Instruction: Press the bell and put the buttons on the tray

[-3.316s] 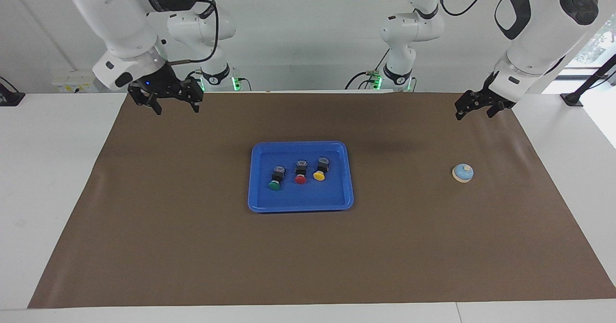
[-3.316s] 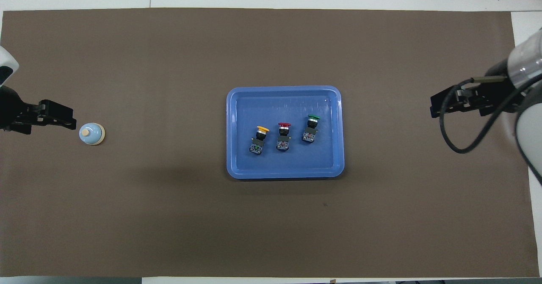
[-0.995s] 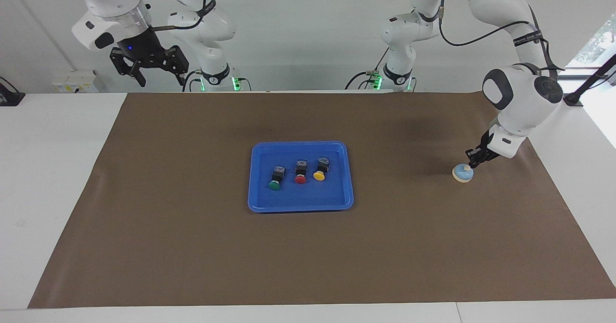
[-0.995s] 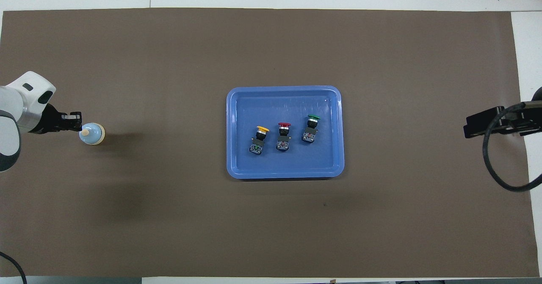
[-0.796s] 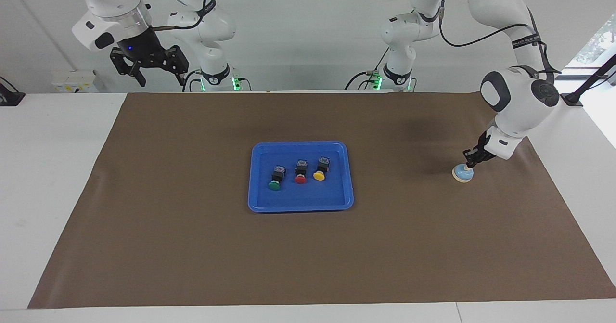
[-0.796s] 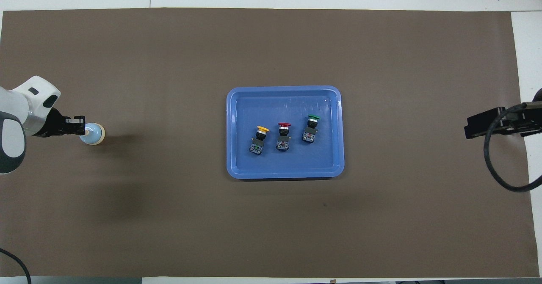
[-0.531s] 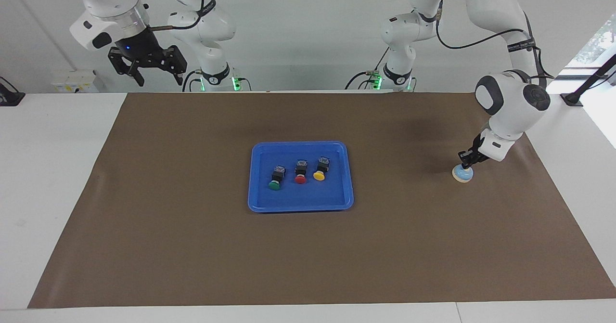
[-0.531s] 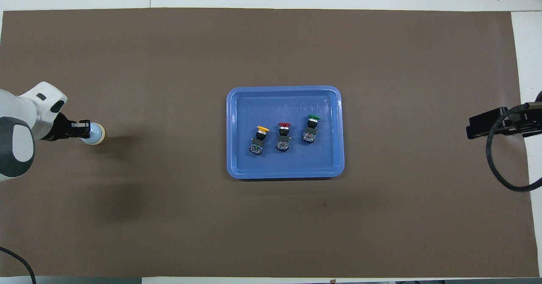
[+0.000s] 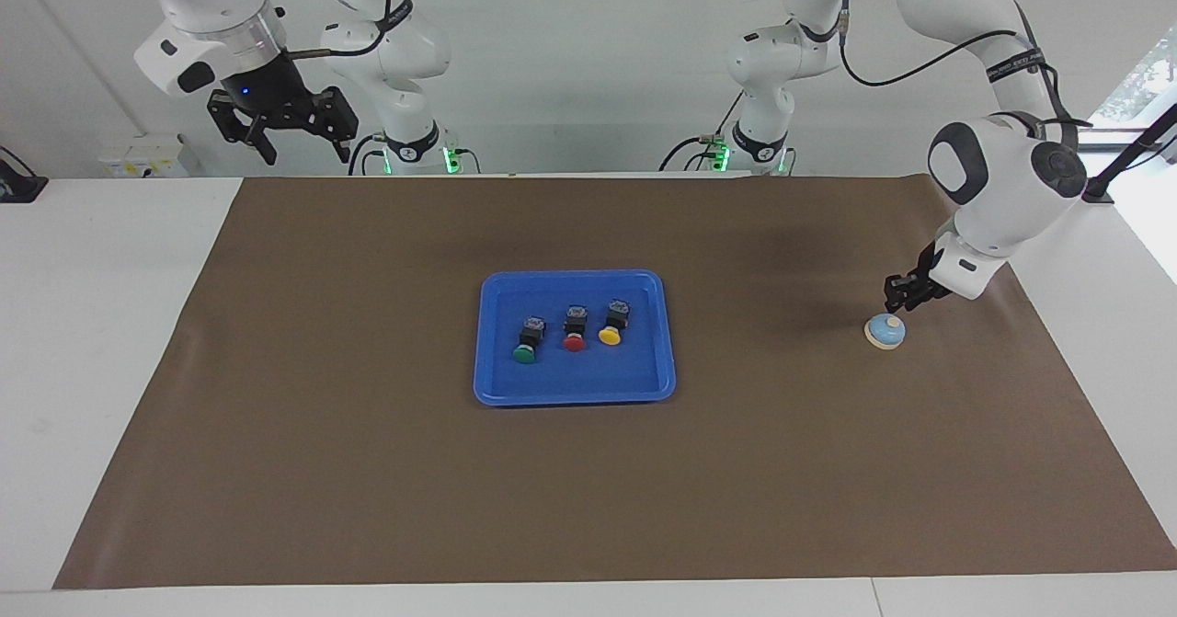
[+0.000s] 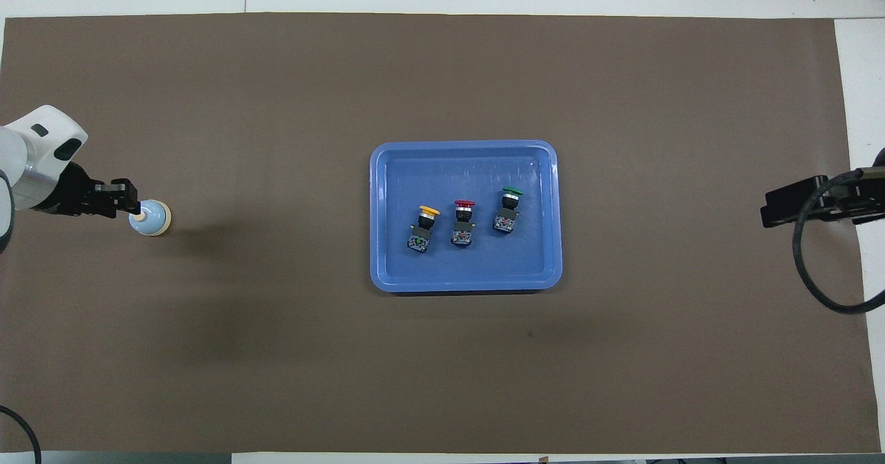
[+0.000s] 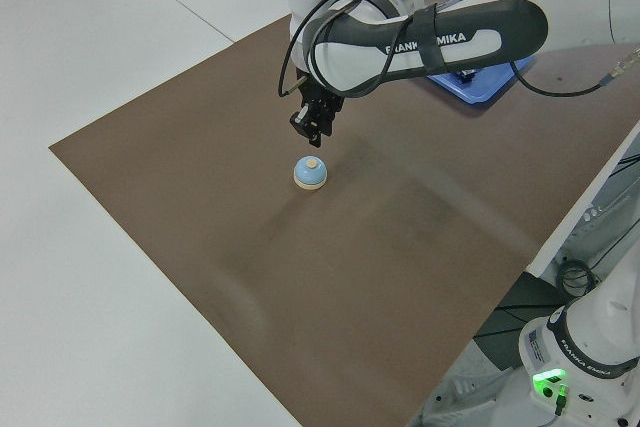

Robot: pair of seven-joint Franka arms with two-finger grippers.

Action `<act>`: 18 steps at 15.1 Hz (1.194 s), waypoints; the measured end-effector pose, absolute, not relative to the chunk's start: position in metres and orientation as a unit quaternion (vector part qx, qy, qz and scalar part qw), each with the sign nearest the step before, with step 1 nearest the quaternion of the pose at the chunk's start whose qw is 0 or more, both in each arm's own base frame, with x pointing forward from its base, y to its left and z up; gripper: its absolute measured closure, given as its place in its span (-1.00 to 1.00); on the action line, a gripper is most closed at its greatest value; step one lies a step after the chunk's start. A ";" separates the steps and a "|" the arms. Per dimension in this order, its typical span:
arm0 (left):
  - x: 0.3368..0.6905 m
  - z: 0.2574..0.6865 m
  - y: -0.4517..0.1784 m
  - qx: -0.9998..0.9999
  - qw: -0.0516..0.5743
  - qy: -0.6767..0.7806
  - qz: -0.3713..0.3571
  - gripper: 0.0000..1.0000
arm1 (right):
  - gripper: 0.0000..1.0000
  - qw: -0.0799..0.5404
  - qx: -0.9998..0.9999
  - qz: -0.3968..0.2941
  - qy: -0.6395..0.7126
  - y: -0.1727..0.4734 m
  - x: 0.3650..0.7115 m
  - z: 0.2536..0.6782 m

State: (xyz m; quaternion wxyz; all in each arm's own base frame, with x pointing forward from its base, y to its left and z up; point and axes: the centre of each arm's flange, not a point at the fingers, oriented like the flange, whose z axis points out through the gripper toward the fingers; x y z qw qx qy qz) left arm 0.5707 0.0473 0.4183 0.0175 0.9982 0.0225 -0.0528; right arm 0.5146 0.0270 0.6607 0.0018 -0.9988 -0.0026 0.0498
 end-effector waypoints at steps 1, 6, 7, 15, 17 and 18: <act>0.566 0.440 0.037 0.998 0.016 0.014 -0.054 -0.15 | -1.00 0.002 -0.999 0.050 -0.003 0.027 0.515 0.661; 0.519 0.545 0.018 0.997 0.011 0.001 -0.073 -1.00 | -1.00 0.002 -0.999 0.050 -0.003 0.027 0.514 0.661; 0.515 0.555 0.018 0.998 0.010 0.002 -0.066 -1.00 | -1.00 0.002 -0.999 0.050 -0.003 0.027 0.514 0.661; 0.554 0.564 -0.001 0.997 0.004 -0.023 -0.067 -1.00 | -1.00 0.002 -0.999 0.050 -0.003 0.027 0.514 0.661; 0.560 0.562 -0.014 0.997 0.002 -0.035 -0.069 -1.00 | -1.00 0.002 -0.999 0.050 -0.003 0.027 0.514 0.661; 0.560 0.562 -0.017 0.997 0.001 -0.038 -0.070 -1.00 | -1.00 0.002 -0.999 0.050 -0.003 0.027 0.514 0.661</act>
